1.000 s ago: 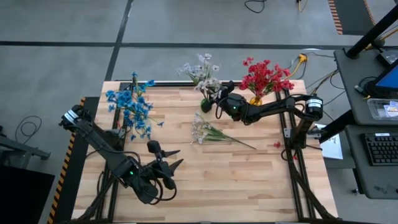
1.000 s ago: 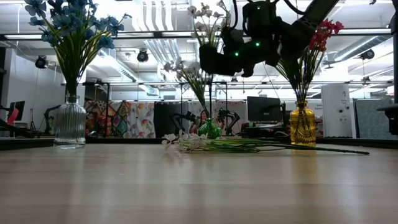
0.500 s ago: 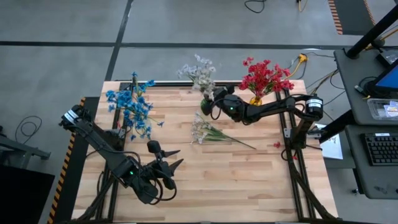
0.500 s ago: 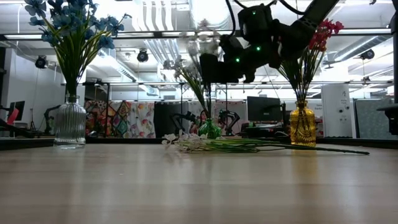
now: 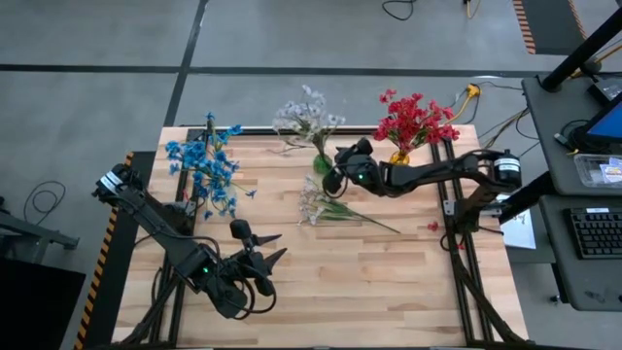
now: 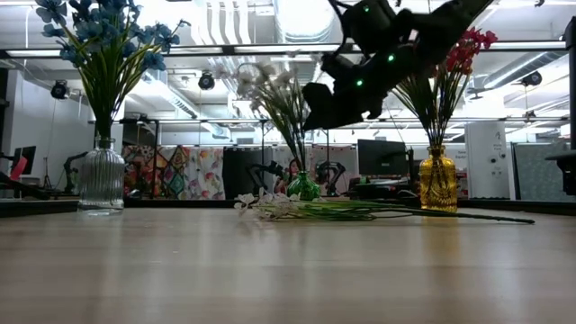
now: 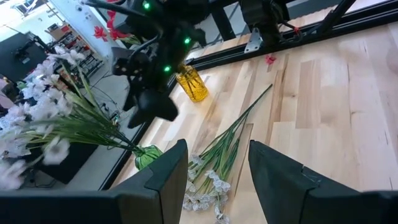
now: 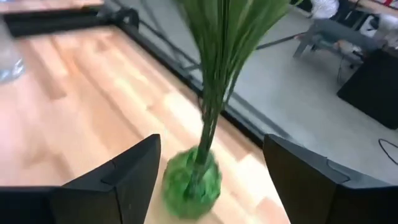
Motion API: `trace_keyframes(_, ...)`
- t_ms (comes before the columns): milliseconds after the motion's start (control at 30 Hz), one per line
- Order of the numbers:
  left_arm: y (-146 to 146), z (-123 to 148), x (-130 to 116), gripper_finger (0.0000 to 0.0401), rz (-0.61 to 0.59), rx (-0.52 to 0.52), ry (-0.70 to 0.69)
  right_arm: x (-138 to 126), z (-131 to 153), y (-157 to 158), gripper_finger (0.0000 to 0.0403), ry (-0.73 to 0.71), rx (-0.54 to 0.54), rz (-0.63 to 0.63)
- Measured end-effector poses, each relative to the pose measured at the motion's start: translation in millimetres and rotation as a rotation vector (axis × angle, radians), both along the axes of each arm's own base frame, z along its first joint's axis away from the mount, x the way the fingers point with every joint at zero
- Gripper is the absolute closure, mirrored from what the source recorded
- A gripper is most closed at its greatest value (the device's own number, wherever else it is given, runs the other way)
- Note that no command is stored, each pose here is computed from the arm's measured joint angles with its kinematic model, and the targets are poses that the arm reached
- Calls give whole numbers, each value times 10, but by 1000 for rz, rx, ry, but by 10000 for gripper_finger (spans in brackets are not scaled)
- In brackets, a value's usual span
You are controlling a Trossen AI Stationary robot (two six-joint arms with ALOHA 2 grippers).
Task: Sort flowers into vase by color
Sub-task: Put the white flowers into the green vase
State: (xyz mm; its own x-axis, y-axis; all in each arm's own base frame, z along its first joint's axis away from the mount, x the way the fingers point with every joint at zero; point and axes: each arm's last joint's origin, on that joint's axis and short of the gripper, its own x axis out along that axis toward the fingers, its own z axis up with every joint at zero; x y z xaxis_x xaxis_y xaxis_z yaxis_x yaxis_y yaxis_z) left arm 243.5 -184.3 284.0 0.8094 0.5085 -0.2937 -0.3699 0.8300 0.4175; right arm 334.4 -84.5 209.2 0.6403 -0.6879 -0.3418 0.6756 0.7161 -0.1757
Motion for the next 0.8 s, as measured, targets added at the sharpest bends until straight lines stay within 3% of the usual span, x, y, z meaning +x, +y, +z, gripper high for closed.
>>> trace_keyframes(333,-2,4,3,246,5,-26,-13,-161,52,370,123,158,74,82)
trace_keyframes(633,-186,383,14,246,-174,-280,-14,-265,-95,602,127,324,194,172)
trace_keyframes(800,-318,418,-102,246,-212,-298,-27,-261,-233,670,129,379,353,302)
